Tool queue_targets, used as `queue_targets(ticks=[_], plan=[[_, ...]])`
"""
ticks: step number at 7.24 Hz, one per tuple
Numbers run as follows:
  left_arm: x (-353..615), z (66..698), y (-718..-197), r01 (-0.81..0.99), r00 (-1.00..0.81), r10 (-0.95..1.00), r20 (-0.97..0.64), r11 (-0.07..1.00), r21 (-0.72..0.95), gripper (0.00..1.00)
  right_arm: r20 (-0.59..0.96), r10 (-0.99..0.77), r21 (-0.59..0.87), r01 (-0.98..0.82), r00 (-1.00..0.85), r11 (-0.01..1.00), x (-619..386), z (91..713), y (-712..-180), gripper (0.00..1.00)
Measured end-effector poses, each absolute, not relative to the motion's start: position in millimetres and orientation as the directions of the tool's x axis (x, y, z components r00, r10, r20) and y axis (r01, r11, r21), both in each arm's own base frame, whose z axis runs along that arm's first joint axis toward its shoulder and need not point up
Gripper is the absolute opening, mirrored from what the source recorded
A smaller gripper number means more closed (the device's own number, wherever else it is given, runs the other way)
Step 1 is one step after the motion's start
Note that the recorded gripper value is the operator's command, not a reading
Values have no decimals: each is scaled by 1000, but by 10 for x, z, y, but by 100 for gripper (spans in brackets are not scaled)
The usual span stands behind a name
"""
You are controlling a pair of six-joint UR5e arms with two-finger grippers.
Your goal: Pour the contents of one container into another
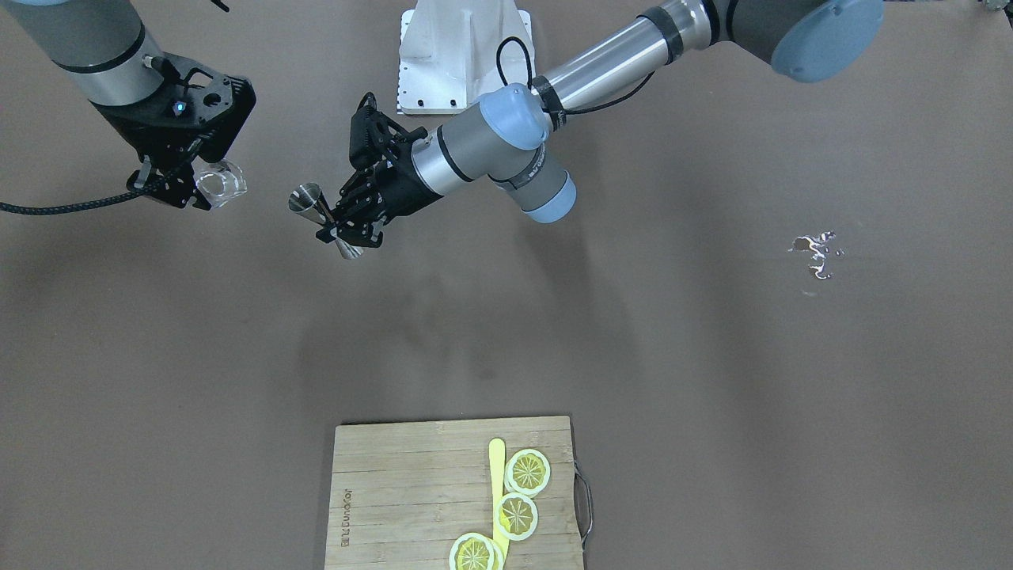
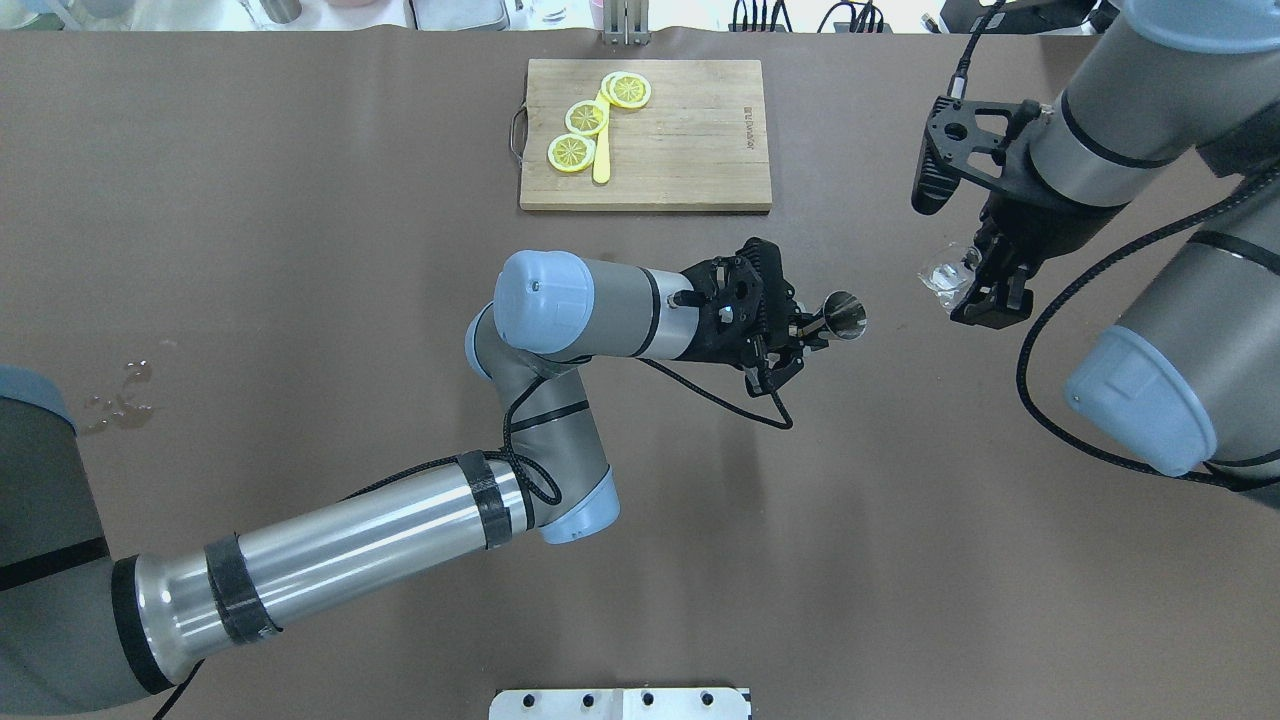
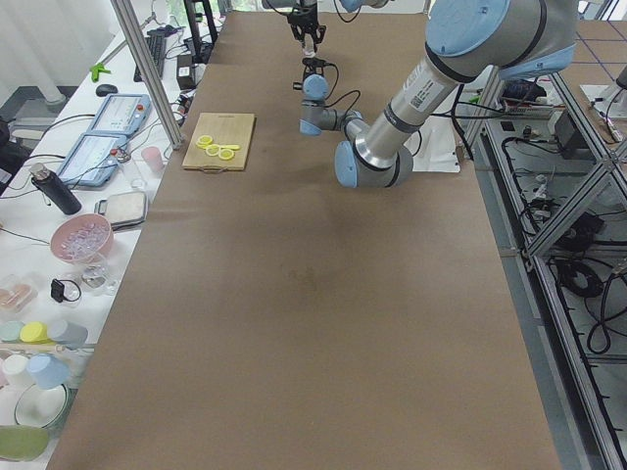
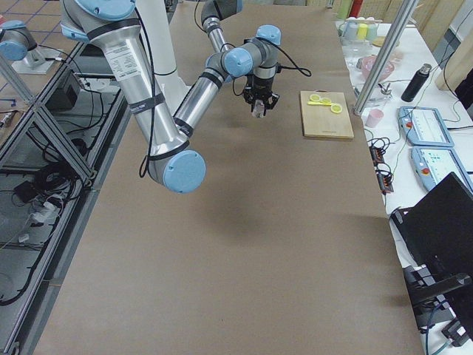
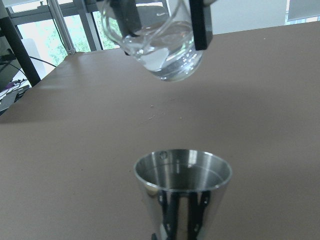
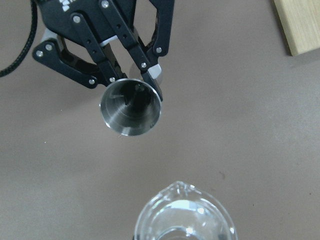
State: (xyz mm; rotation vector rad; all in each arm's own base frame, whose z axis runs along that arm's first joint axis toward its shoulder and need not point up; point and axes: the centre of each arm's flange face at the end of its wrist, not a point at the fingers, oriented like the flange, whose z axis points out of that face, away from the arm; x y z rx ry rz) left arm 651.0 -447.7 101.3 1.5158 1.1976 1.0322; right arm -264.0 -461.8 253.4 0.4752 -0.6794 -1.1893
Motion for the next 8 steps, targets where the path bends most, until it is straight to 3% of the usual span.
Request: queue_targets(ticks=[5,8], plan=[[6406,995,-4451,278,175,983,58,-106,955,0,237,-940,751,567,245,338,-1987,3580,-4494,0],[6336,1031,-4451,304,178,982,58,-111,946,0,214,-923,820,455,318,347,-1622,4550,-4515,0]])
